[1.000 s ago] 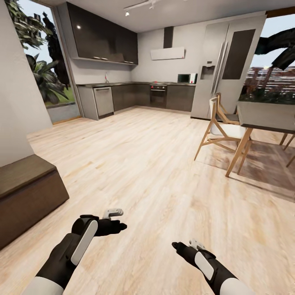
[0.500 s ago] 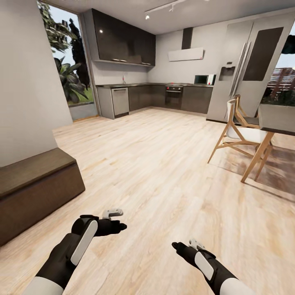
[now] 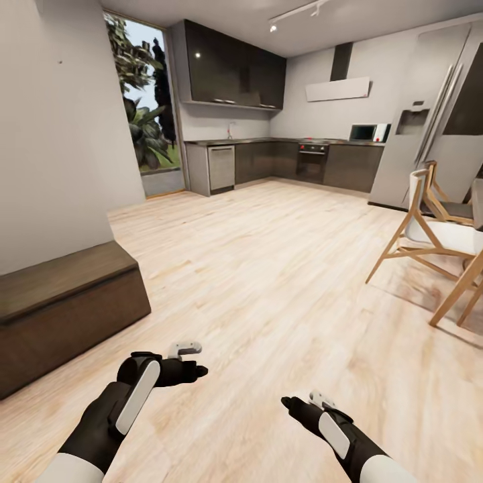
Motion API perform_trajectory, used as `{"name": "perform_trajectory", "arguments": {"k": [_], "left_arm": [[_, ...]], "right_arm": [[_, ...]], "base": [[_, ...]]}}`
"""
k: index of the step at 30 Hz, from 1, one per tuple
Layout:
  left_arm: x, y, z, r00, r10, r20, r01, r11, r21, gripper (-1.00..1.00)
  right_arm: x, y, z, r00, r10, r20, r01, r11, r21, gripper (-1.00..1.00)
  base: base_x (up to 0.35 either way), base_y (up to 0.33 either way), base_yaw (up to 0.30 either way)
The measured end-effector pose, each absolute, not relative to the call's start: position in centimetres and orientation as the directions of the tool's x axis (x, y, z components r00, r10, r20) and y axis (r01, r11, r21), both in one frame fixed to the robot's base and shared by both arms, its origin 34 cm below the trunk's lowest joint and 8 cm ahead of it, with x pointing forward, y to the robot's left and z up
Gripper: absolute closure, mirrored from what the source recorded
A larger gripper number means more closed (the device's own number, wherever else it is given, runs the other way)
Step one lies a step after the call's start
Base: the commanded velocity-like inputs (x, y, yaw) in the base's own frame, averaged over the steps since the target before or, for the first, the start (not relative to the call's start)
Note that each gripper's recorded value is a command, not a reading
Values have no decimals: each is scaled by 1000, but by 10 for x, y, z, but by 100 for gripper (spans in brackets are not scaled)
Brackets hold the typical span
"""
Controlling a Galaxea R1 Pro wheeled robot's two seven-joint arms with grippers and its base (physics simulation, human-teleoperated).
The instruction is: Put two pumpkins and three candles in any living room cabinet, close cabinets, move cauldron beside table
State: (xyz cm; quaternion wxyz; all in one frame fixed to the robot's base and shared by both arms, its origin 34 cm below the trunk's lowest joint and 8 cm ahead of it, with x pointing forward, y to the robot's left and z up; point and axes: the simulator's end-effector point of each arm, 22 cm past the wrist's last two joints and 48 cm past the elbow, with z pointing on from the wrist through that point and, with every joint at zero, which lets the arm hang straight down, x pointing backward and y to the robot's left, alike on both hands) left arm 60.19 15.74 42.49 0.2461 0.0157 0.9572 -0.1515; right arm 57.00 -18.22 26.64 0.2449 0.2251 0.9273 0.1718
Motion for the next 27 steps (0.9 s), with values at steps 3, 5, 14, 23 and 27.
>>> {"name": "perform_trajectory", "arguments": {"k": [3, 5, 14, 23, 27], "left_arm": [[602, 159, 426, -877, -47, -477, 102, 954, -281, -100], [603, 160, 426, -877, -49, -478, 101, 954, -282, -100], [603, 159, 429, -875, -48, -482, 103, 954, -282, -100], [604, 159, 431, -873, -48, -486, 104, 954, -281, -100], [604, 160, 432, -872, -54, -487, 100, 953, -285, -100]], "right_arm": [[570, -182, 267, -778, 501, -378, 332, 840, 429, -100], [571, -182, 267, -778, 501, -379, 332, 840, 429, -100], [570, -180, 269, -787, 479, -388, 312, 852, 420, -100], [570, -177, 270, -793, 463, -395, 296, 860, 415, -100], [571, -177, 271, -793, 463, -397, 295, 860, 416, -100]], "base": [[35, -19, 251], [10, -5, 251], [1, -1, 251], [-31, 33, 251], [-100, 127, 251]]}}
